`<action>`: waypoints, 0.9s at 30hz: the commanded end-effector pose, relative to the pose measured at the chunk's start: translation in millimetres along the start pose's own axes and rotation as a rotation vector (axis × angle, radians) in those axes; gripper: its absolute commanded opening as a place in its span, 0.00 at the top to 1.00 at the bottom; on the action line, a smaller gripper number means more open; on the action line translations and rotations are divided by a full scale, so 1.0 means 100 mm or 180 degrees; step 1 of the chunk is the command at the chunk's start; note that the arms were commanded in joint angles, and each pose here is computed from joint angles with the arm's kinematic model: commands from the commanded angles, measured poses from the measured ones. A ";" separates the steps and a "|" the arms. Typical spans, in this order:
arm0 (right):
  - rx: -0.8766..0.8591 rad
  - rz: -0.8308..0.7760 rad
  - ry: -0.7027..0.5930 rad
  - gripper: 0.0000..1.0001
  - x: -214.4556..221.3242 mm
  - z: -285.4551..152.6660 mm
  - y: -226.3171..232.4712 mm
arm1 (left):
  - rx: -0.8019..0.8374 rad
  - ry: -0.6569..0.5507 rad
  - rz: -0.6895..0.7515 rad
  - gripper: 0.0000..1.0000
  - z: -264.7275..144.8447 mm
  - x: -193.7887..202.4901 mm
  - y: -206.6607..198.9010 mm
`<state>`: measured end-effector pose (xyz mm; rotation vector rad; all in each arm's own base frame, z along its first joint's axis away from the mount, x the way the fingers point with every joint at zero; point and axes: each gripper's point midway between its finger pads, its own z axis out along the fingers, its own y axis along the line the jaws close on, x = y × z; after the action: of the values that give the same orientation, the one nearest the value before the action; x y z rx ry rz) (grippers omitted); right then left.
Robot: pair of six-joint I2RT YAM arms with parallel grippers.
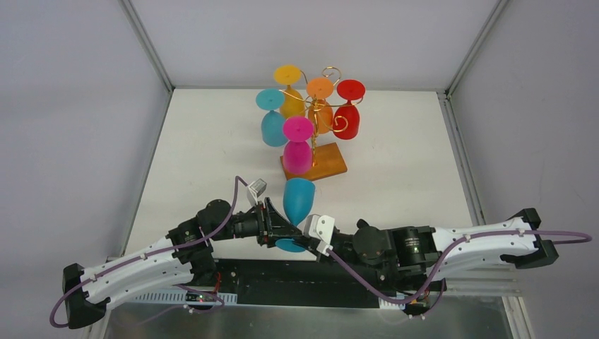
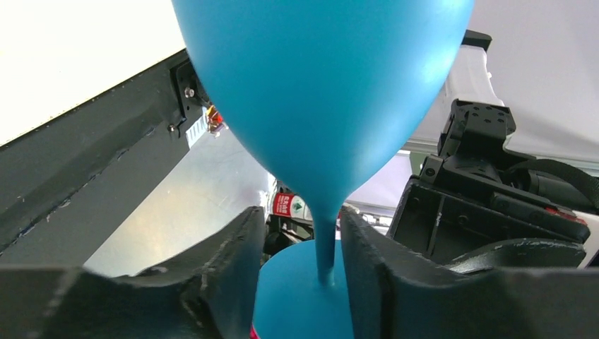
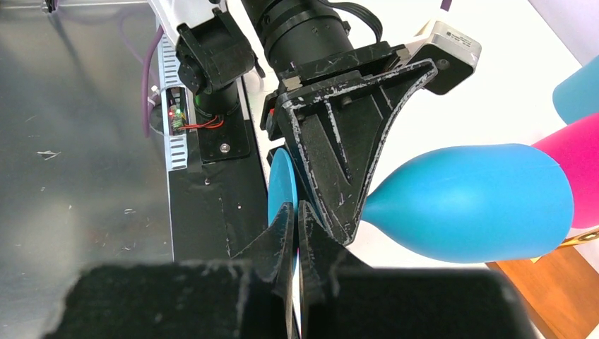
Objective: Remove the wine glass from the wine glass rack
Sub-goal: Place the wine glass at the center of the board.
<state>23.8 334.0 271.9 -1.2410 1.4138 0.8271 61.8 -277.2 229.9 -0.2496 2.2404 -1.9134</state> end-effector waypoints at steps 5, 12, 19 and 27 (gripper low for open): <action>-0.0039 0.0027 -0.0199 1.00 -0.21 0.05 0.06 | 0.0156 -0.0039 -0.0010 0.70 0.01 -0.01 -0.08; -0.0061 0.0060 -0.0136 1.00 -0.18 0.05 0.08 | 0.0204 -0.0015 0.0034 1.00 0.00 0.01 -0.09; -0.0116 0.0177 -0.0072 0.80 -0.20 -0.01 0.10 | 0.0244 0.0101 0.0185 1.00 -0.01 0.07 -0.11; -0.0115 0.0452 -0.0022 0.54 -0.27 -0.24 0.04 | 0.0236 0.0300 0.0394 1.00 -0.03 0.18 -0.04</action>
<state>13.5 332.8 266.3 -1.2758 1.4870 0.8564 56.5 -278.5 228.1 -0.1549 2.2207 -1.9284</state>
